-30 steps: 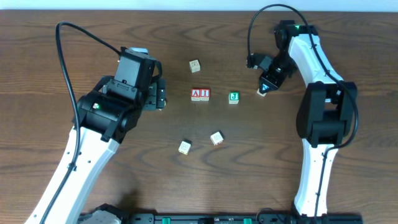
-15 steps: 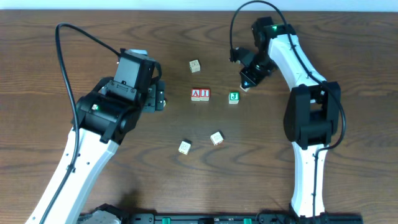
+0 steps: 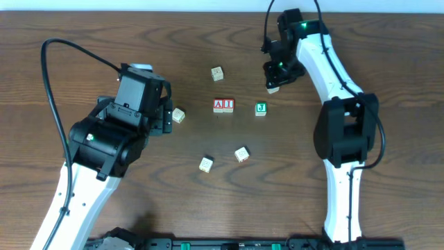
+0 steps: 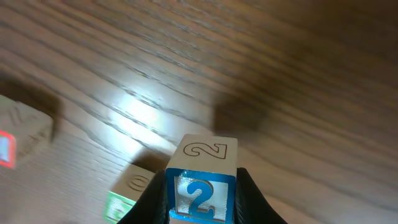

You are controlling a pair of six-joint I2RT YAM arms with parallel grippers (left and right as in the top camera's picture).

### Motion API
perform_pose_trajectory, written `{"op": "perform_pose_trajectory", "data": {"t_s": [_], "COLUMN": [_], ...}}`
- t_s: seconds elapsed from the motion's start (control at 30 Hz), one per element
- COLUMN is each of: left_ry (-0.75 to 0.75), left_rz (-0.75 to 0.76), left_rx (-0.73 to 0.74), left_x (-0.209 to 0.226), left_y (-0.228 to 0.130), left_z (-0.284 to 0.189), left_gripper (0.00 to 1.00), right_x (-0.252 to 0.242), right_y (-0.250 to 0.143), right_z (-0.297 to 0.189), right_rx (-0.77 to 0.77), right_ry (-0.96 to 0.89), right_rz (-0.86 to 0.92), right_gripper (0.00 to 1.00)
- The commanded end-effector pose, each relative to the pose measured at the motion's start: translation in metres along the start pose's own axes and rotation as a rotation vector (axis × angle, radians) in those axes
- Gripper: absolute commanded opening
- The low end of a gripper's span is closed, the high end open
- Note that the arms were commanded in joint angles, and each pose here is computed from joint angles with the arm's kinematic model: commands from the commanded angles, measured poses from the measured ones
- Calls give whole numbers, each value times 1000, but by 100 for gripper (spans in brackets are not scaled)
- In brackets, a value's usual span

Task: Spell out Ai2
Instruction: 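Carry the blue 2 block with the right gripper to right of the I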

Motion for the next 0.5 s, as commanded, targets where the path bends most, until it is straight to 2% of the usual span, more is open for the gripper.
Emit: {"op": "perform_pose_trajectory", "data": {"t_s": [0.0,0.47], "left_ry": [36,51], "left_rz": [-25,-15], "left_rx": [-39,-20], "left_x": [11,23], "left_y": [6,-5], "left_z": [-10,-22], "left_gripper": [96,95], "right_x": [24,67], "right_y": [16,28], "right_z": [-15,-25], "right_rx": [-45,-70], "right_ry": [-9,1], "right_rz": [55,170], "right_gripper": [9,11]}}
Point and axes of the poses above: each gripper's point midway between its finger pads, its own z axis out along the fingers, its own x axis along the line the jaws close on, y = z × x, the point moved 2 cm from there along -z, back along the fingers, and after that the axes turned 15 degrees about -z, right-handed, at the moved point
